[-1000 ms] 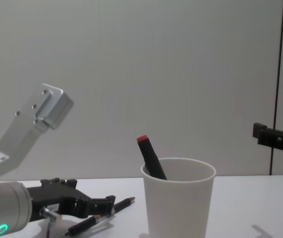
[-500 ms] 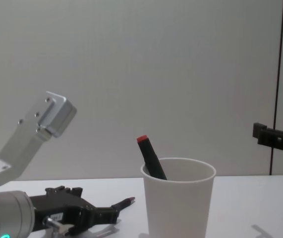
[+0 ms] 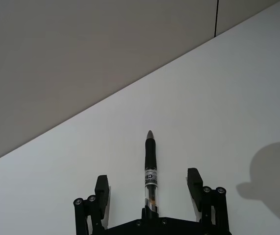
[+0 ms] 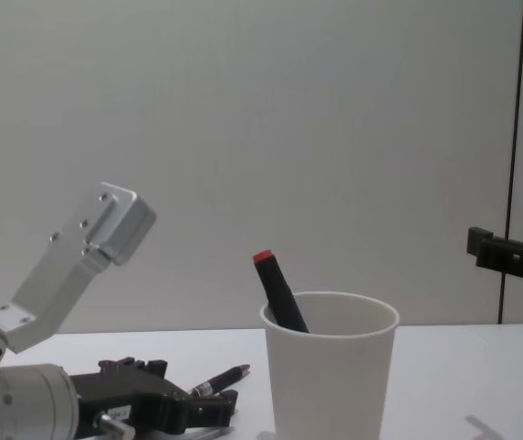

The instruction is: Place the pen into the pen holder.

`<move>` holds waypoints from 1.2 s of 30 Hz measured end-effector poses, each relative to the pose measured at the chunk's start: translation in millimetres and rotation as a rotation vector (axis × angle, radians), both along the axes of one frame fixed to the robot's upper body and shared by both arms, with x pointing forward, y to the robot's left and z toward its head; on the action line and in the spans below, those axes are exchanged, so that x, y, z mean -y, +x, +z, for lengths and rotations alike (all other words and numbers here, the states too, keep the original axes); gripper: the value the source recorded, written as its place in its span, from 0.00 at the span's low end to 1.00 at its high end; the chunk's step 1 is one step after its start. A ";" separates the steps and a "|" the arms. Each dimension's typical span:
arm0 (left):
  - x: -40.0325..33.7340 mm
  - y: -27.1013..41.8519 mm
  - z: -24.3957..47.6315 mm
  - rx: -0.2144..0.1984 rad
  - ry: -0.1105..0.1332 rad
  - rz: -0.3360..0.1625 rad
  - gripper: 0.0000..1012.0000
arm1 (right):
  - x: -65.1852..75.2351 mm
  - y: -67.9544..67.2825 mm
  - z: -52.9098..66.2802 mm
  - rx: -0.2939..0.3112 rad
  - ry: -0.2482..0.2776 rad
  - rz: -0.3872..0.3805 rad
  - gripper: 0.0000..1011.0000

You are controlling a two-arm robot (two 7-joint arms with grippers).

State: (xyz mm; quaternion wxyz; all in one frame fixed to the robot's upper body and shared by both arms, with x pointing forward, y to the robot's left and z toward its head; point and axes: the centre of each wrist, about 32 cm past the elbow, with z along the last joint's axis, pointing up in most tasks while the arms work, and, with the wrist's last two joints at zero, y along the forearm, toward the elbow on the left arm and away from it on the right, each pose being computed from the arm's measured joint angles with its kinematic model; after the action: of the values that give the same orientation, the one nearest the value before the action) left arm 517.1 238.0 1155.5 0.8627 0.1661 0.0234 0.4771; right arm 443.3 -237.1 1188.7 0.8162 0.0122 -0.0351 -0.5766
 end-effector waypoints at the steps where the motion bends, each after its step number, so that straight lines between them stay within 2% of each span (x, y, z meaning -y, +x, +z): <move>1: 0.4 0.4 -0.1 -0.004 -0.001 0.000 0.99 | 0.0 0.0 0.0 0.000 0.000 0.000 0.99; 16: 4.1 2.6 -0.7 -0.025 -0.009 0.002 0.98 | 0.0 0.0 0.0 0.000 0.000 0.000 0.99; 21: 4.9 2.6 -0.8 -0.028 -0.011 -0.002 0.90 | 0.0 0.0 0.0 0.000 0.000 0.000 0.99; 24: 5.6 2.6 -0.9 -0.030 -0.011 -0.003 0.78 | 0.0 0.0 0.0 0.000 0.000 0.000 0.99; 26: 5.7 2.6 -1.0 -0.031 -0.011 -0.003 0.75 | 0.0 0.0 0.0 0.000 0.000 0.000 0.99; 36: 5.8 3.0 -1.2 -0.034 -0.011 0.000 0.67 | 0.0 0.0 0.0 0.000 0.000 0.000 0.99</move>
State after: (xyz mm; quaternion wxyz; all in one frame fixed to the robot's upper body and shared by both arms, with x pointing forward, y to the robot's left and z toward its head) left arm 520.1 232.2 1154.3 0.8632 0.1697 0.0408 0.4738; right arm 443.3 -237.1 1188.7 0.8162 0.0122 -0.0351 -0.5766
